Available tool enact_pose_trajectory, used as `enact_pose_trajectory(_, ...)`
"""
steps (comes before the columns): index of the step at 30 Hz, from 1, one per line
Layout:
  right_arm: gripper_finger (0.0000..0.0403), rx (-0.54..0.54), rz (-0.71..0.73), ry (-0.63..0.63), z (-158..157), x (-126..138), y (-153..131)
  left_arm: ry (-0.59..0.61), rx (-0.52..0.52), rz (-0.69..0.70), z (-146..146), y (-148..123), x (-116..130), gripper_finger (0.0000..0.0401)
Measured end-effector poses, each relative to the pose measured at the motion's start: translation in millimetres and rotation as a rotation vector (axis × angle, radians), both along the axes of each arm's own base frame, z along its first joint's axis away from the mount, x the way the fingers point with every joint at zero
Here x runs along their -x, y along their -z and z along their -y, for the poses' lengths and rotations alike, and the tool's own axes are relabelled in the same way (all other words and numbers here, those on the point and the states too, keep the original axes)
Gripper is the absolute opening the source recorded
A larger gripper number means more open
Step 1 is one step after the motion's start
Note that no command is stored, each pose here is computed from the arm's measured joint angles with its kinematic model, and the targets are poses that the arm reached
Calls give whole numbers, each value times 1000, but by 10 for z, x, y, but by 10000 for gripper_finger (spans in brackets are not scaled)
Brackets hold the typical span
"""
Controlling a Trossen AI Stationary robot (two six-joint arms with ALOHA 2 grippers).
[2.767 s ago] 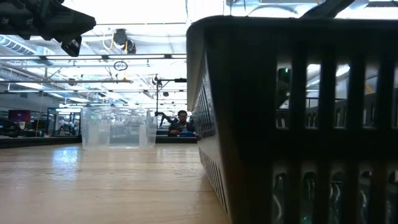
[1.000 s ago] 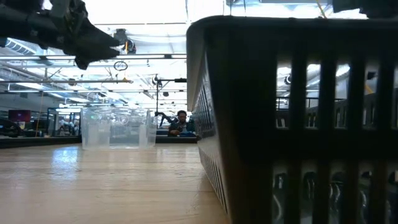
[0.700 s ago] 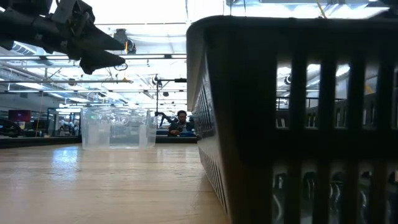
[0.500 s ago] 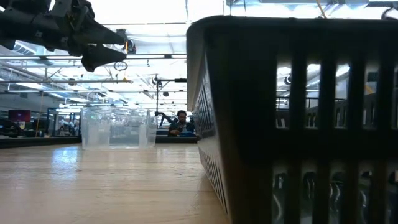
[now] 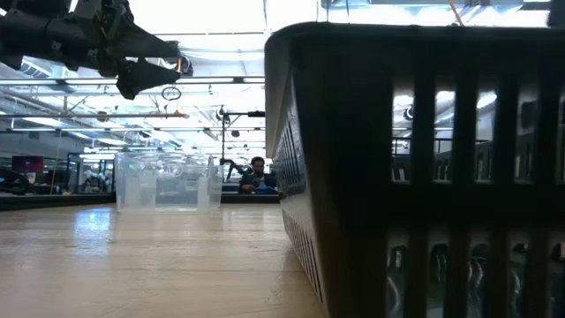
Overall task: Pick & Place Medicine items
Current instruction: Put the pink bandage into the transparent bin
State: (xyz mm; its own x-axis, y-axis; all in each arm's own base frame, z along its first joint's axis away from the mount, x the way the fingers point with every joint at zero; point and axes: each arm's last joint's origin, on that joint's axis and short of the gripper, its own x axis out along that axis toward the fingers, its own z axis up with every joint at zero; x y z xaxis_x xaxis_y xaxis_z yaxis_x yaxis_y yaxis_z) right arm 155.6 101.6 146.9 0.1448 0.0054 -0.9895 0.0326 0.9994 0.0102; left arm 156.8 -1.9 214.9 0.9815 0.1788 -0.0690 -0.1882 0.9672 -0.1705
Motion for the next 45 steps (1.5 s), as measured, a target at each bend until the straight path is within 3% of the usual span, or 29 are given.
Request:
enact_pose_trajectory(6,89,54,317,-3,87,-261,-188,0,-4,74,1,-72,-4,294)
enact_pose_trajectory(13,98,271,801,38,332,-717,-502,16,-75,174,13,-123,-137,294)
enact_pose_trajectory(22,95,300,1238,-61,648,-1135,-814,87,-141,177,58,-61,-507,294)
enact_pose_trajectory(26,95,321,1327,-78,720,-1236,-813,114,-161,161,79,-132,-739,294)
enact_pose_trajectory(32,95,348,1344,-95,771,-1334,-710,154,-226,170,114,-300,-1149,294)
enact_pose_trajectory(45,95,349,1355,-92,779,-1366,-676,205,-234,164,169,-396,-1875,294)
